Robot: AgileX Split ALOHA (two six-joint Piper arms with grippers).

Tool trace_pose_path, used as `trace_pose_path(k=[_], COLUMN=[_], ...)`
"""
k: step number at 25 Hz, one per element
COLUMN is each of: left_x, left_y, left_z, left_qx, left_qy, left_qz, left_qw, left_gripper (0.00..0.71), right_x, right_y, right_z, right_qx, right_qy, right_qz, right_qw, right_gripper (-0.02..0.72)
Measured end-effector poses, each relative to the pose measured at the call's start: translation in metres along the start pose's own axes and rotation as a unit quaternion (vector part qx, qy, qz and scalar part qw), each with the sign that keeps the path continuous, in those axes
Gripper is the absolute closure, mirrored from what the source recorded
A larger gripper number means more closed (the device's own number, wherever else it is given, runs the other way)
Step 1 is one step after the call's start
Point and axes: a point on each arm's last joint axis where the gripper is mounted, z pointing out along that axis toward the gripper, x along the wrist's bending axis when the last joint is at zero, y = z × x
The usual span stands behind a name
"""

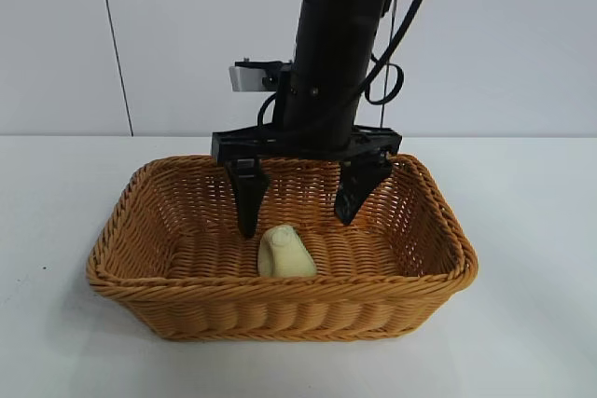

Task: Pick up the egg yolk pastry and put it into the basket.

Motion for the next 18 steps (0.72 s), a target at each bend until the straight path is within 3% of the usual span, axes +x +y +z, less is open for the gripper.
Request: trace_pose_path(k=[5,11,18], left_x=[0.0,0.0,0.0], left_y=[0.0,0.0,0.0], left_z=[0.0,0.0,0.0], left_qx=[0.0,0.0,0.0], left_qy=[0.0,0.0,0.0], left_qz=[0.0,0.0,0.0], left_qw=[1.0,1.0,1.0], left_gripper=[0.014,0.014,0.014], right_x=[-0.005,-0.02,-0.111], right_y=[0.015,0.023,0.026], right_z=[-0.042,-0.06,-0.068], right_qx=[-0.05,-0.084,-0.082], right_qy=[-0.045,-0.084,-0.106], right_qz=[0.0,0.016,0.113], right_qw=[0.998,0.993,0.984], right_gripper=[0.02,0.02,0.02])
